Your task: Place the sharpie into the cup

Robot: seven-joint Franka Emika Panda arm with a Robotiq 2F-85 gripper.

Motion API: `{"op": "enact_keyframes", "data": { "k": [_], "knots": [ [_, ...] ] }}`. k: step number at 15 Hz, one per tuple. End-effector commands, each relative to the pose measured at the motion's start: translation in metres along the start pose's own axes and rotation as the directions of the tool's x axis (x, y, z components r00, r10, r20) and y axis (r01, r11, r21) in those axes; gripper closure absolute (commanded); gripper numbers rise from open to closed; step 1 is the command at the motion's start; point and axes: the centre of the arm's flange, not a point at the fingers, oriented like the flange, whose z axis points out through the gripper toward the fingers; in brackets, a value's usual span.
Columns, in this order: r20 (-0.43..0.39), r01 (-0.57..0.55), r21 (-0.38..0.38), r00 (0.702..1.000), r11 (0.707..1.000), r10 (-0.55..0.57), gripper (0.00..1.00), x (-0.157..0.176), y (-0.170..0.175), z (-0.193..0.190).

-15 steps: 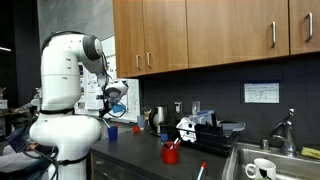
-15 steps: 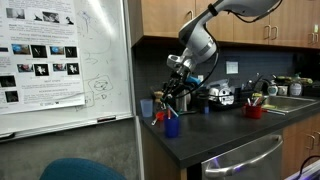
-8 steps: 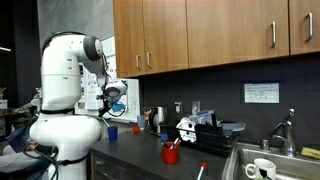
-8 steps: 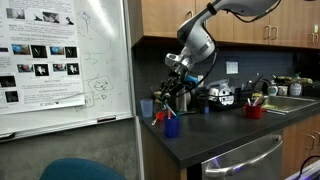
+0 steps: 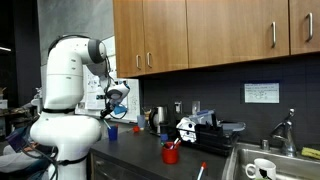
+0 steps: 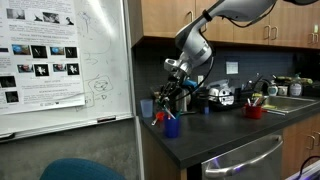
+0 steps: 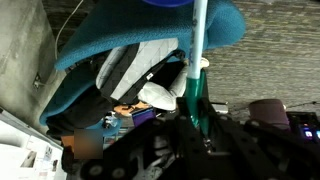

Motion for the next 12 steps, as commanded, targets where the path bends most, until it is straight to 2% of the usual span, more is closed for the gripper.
{"op": "enact_keyframes", "data": {
  "k": [1,12],
  "knots": [
    [-0.012,0.001,0.004,1.000,1.000,0.000,0.96,-0.010,0.012,0.000],
    [-0.021,-0.060,0.016,0.998,0.998,0.061,0.96,-0.045,0.023,0.011]
  ]
}}
